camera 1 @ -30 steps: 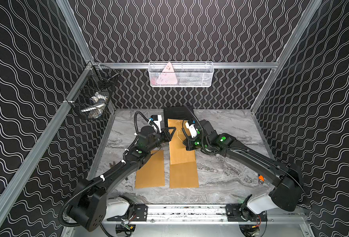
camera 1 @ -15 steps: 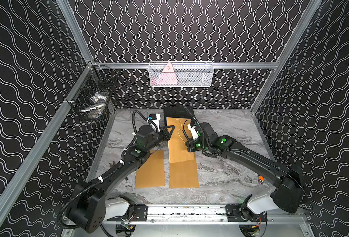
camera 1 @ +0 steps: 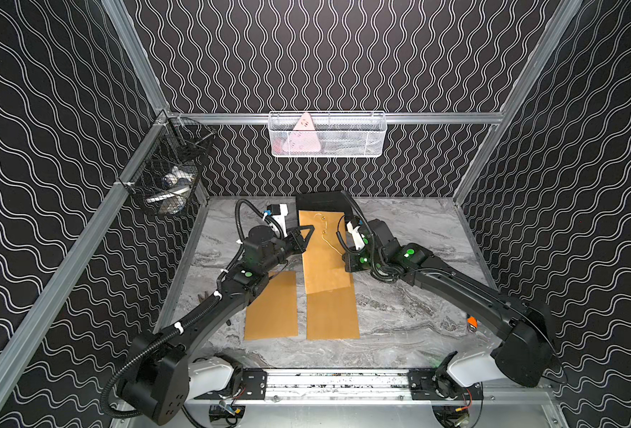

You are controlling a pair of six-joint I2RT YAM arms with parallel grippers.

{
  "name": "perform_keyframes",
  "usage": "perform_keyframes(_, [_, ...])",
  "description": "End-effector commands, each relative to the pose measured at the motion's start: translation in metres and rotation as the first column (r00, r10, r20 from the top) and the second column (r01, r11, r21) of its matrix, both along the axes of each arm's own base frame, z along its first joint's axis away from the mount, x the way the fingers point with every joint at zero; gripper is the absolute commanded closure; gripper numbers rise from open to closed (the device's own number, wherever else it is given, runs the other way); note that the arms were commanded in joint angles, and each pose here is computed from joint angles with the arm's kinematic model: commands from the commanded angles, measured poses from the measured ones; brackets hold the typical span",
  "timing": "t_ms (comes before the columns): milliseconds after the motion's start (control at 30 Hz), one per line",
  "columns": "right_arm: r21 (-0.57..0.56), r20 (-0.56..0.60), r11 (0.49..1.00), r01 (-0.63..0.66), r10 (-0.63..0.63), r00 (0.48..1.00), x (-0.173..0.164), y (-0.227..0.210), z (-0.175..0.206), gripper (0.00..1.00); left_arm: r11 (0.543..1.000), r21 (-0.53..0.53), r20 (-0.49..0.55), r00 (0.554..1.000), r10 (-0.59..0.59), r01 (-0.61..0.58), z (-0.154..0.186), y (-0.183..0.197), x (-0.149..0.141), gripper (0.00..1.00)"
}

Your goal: Open the file bag

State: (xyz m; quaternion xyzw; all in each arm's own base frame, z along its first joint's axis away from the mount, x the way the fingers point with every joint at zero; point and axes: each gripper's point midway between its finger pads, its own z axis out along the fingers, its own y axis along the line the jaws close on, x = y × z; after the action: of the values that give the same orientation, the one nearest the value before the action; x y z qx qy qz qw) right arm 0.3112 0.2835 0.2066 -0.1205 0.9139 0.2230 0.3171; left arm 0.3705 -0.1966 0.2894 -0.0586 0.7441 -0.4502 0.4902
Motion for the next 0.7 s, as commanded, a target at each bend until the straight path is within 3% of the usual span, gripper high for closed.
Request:
perform_keyframes(0, [-0.021,0.001,1.0,0.013,-0.013,1.0,0.002,-0.009,-0.001,1.0,1.0,0.001,0.031,0.999,-0.006,0.006,0.01,0.0,-0.002,1.0])
perform_keyframes(667, [-0.015,0.027,0.996,0.089,-0.088,0.996,0.033,-0.047,0.015,1.0,1.0,-0.001,0.024,0.999,-0.022,0.022,0.007,0.001,-0.007,1.0])
